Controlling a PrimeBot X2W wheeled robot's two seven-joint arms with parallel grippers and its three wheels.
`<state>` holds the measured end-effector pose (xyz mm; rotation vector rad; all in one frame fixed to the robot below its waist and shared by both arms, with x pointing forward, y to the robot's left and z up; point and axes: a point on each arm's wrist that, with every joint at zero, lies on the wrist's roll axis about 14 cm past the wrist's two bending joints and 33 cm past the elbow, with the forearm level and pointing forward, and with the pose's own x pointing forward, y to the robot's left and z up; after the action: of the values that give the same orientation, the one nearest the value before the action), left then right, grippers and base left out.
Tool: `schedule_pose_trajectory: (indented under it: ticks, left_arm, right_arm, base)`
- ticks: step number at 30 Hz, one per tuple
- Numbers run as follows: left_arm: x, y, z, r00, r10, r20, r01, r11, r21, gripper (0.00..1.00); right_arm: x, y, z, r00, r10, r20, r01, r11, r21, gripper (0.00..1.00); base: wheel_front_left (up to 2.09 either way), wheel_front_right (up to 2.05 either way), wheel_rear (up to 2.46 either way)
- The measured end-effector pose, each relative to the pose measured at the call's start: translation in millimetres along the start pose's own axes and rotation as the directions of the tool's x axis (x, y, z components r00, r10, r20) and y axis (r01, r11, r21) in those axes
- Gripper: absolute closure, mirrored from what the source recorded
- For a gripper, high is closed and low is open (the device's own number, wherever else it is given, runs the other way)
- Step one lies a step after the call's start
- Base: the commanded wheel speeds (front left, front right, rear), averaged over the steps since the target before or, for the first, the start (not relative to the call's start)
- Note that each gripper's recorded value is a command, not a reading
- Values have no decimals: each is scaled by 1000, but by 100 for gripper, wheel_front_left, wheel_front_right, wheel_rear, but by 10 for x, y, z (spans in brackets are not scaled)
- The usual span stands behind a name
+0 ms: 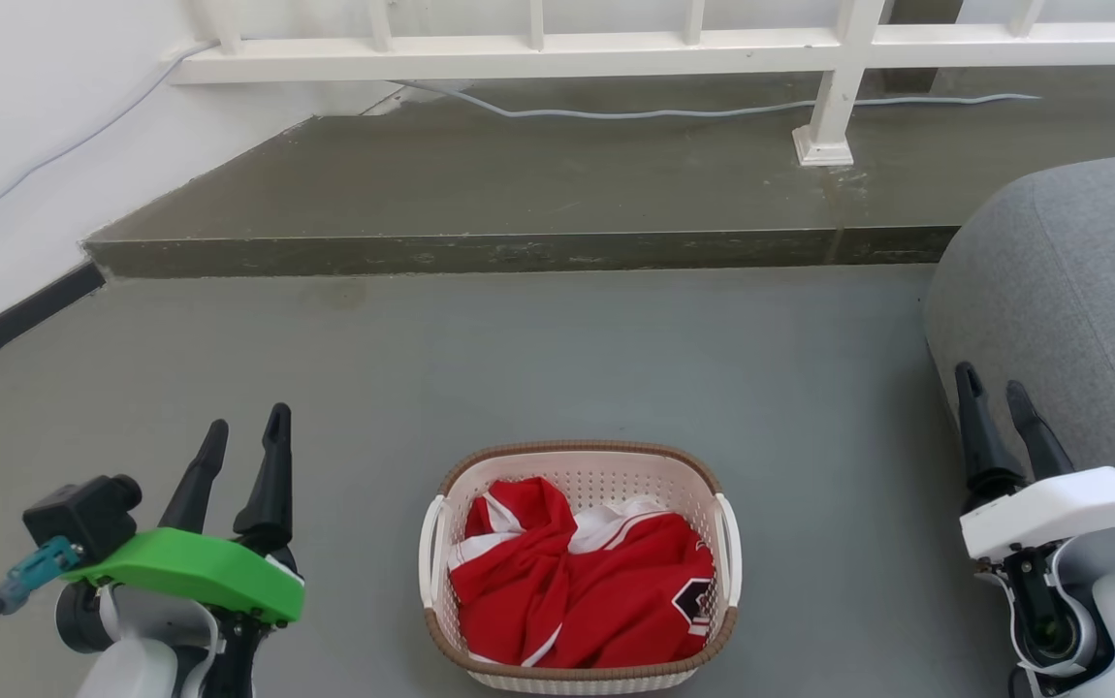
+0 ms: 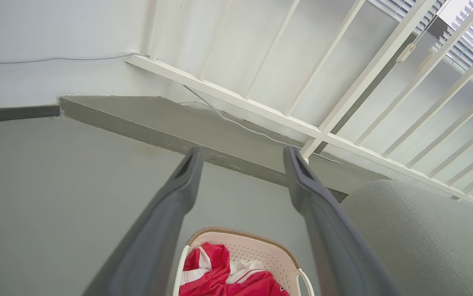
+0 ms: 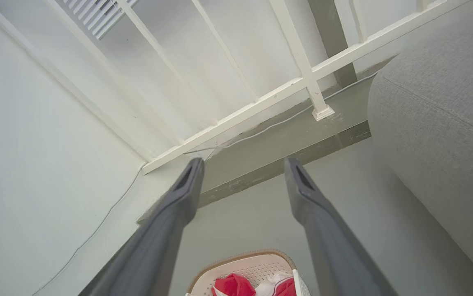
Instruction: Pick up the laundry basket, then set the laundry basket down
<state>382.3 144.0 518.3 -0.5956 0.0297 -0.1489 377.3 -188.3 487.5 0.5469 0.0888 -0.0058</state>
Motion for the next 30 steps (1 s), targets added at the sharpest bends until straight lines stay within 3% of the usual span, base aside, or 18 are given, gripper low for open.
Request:
schedule_pose_trajectory:
  ticks: [12,30]
  left_arm:
    - [-16,-77,-38,1000,-15,12,13,989,148,0]
    - [-49,-174,-90,999,-45,19,36,941,337,0]
  right_arm:
    - [-10,72,-25,1000,23,15,-19,981,-191,0]
    - [-34,171,-91,997,69,34,-48,905,-424,0]
  base:
    - [0,0,0]
    - [0,0,0]
